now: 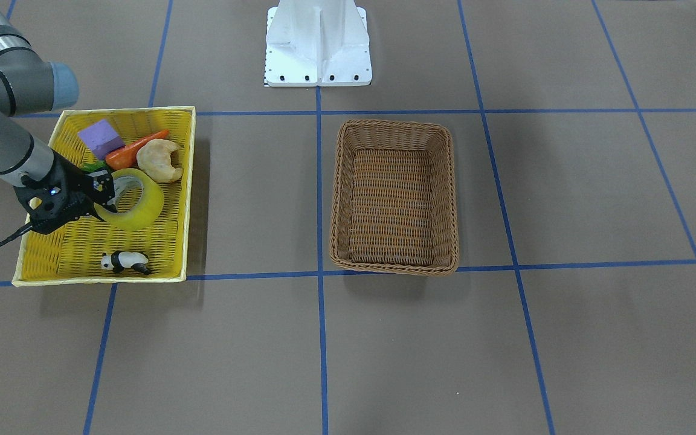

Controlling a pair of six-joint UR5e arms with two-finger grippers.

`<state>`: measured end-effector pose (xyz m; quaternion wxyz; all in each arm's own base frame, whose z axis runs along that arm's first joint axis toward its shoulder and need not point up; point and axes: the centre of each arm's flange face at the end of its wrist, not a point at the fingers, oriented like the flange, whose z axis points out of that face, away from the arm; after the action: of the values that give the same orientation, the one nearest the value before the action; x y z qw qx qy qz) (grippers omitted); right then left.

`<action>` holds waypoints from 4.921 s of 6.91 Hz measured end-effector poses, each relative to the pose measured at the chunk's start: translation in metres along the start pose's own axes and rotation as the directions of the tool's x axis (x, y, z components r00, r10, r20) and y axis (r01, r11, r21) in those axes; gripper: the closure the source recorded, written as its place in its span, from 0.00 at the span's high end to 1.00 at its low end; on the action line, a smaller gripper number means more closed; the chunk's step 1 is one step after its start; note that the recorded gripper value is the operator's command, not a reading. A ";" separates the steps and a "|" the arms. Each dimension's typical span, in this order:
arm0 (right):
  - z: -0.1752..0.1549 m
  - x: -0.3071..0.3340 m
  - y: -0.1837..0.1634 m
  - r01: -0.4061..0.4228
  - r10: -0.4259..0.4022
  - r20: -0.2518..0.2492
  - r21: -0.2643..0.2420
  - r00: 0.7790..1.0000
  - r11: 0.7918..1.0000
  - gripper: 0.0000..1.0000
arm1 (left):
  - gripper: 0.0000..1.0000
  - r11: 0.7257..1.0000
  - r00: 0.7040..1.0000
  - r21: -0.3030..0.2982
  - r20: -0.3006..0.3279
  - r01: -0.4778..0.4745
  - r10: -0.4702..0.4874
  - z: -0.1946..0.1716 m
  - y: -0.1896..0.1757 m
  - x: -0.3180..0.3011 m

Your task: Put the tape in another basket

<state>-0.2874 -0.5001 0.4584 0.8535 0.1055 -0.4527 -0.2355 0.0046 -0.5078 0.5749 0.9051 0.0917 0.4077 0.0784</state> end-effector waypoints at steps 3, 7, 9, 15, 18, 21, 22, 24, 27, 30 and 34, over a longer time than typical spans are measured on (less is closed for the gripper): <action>-0.050 -0.029 -0.024 -0.181 0.175 0.122 0.040 0.977 0.983 0.00 | 0.98 0.999 0.989 0.023 -0.146 0.043 -0.039 -0.014 -0.011 0.029; -0.095 -0.117 -0.066 -0.372 0.357 0.269 0.007 0.895 0.928 0.00 | 0.98 0.979 0.922 0.078 -0.356 0.189 -0.150 -0.031 -0.028 0.098; -0.104 -0.163 -0.089 -0.427 0.410 0.310 -0.013 0.858 0.904 0.00 | 0.98 0.968 0.888 0.068 -0.417 0.242 -0.193 -0.033 -0.042 0.140; -0.072 -0.262 -0.075 -0.550 0.472 0.525 -0.007 0.709 0.835 0.00 | 0.98 0.948 0.816 0.075 -0.533 0.309 -0.224 -0.030 -0.064 0.231; -0.068 -0.290 -0.057 -0.557 0.483 0.622 -0.089 0.617 0.826 0.00 | 0.98 0.901 0.629 -0.054 -0.699 0.431 -0.342 -0.023 -0.058 0.320; -0.068 -0.307 -0.042 -0.593 0.466 0.759 -0.133 0.454 0.794 0.00 | 0.98 0.853 0.360 -0.231 -0.831 0.469 -0.423 -0.005 -0.033 0.410; -0.055 -0.307 -0.040 -0.610 0.451 0.802 -0.141 0.391 0.779 0.00 | 0.98 0.850 0.297 -0.283 -0.848 0.445 -0.438 -0.013 -0.031 0.427; -0.033 -0.298 -0.041 -0.625 0.453 0.853 -0.208 0.261 0.752 0.00 | 0.97 0.844 0.146 -0.375 -0.878 0.382 -0.456 -0.022 -0.019 0.461; -0.020 -0.314 -0.042 -0.607 0.497 0.863 -0.347 0.092 0.715 0.00 | 0.97 0.851 0.020 -0.418 -0.894 0.318 -0.447 -0.014 0.001 0.496; -0.011 -0.330 -0.030 -0.579 0.504 0.863 -0.414 -0.005 0.702 0.00 | 0.97 0.857 0.007 -0.415 -0.899 0.306 -0.438 -0.016 0.001 0.503; -0.004 -0.354 -0.022 -0.557 0.508 0.860 -0.444 -0.045 0.702 0.00 | 0.95 0.859 -0.002 -0.419 -0.899 0.294 -0.437 -0.022 0.003 0.507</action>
<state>-0.4605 -0.3435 0.1910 0.4013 -0.2284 -0.8801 0.1107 0.3201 -0.3929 0.1948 0.3943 -0.1421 0.9027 -0.0972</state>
